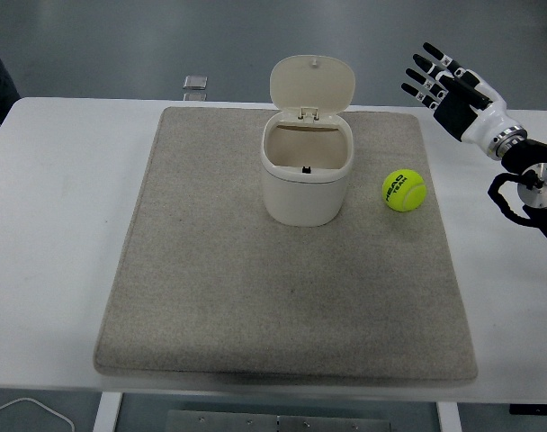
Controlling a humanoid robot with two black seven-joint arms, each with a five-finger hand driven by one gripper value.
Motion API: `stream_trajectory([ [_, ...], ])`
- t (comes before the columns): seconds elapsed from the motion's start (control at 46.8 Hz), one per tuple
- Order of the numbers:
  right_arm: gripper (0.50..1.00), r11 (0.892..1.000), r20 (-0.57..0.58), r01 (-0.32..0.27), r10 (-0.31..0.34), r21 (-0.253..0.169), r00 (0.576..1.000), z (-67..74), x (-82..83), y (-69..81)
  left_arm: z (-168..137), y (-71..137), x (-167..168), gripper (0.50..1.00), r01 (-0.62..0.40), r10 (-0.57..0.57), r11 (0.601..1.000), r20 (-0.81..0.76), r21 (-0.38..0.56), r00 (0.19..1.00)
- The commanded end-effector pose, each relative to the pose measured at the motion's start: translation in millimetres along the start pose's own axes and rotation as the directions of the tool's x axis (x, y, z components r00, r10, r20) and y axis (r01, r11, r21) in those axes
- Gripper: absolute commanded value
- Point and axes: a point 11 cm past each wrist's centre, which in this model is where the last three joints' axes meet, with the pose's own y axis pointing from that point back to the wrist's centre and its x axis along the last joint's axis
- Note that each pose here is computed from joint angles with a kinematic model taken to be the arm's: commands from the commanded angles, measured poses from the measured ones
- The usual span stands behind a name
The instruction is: Pick up the tennis ball and place it in the box.
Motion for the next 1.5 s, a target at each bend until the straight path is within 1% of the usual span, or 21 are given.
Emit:
stream_trajectory([
  [0.0,0.913,1.000,-0.009,0.014,-0.014,0.003,1.000,-3.7,-7.0,-3.9,0,0,1,0.992,-0.006,0.006,1.000,0.001,0.000,1.000],
  [0.192,0.915,1.000,-0.015,0.017,-0.017,0.008,1.000,-7.1,-8.7,-4.9,0,0,1,0.992,-0.005,0.005,1.000,-0.001,0.000,1.000],
  [0.449,0.915,1.000,-0.057,0.024,-0.023,0.001,0.998,-6.6,-8.9,-4.6,2,0,4,0.990,-0.012,0.012,1.000,0.005,-0.003,1.000],
  [0.556,0.915,1.000,-0.091,0.024,-0.024,-0.001,0.996,-6.9,-8.1,-4.3,2,0,2,0.992,-0.009,0.009,1.000,0.002,-0.003,1.000],
  [0.662,0.915,0.999,-0.126,0.036,-0.036,-0.002,0.991,-9.5,-12.3,-6.1,2,0,2,0.990,-0.009,0.009,1.000,0.002,-0.003,1.000],
  [0.791,0.913,0.999,-0.149,0.041,-0.041,-0.005,0.988,-10.3,-13.6,-6.7,2,0,3,0.992,-0.010,0.010,1.000,0.003,-0.003,1.000],
  [0.962,0.913,0.998,-0.188,0.057,-0.056,0.000,0.981,-17.8,-20.0,-9.8,2,0,3,0.992,-0.010,0.010,1.000,0.003,-0.003,1.000],
  [1.239,0.913,0.997,-0.297,0.070,-0.072,-0.017,0.952,-20.8,-24.2,-11.6,2,0,3,0.992,-0.010,0.010,1.000,0.003,-0.003,1.000],
  [1.325,0.913,0.997,-0.333,0.073,-0.074,-0.016,0.940,-26.8,-23.9,-11.4,2,0,3,0.992,-0.010,0.010,1.000,0.003,-0.003,1.000],
  [1.41,0.913,0.997,-0.366,0.082,-0.079,-0.007,0.927,-36.2,-27.9,-13.4,2,0,3,0.992,-0.010,0.010,1.000,0.003,-0.003,1.000],
  [1.474,0.913,0.996,-0.392,0.086,-0.084,-0.010,0.916,-38.8,-29.3,-13.9,2,0,3,0.992,-0.010,0.010,1.000,0.003,-0.002,1.000],
])
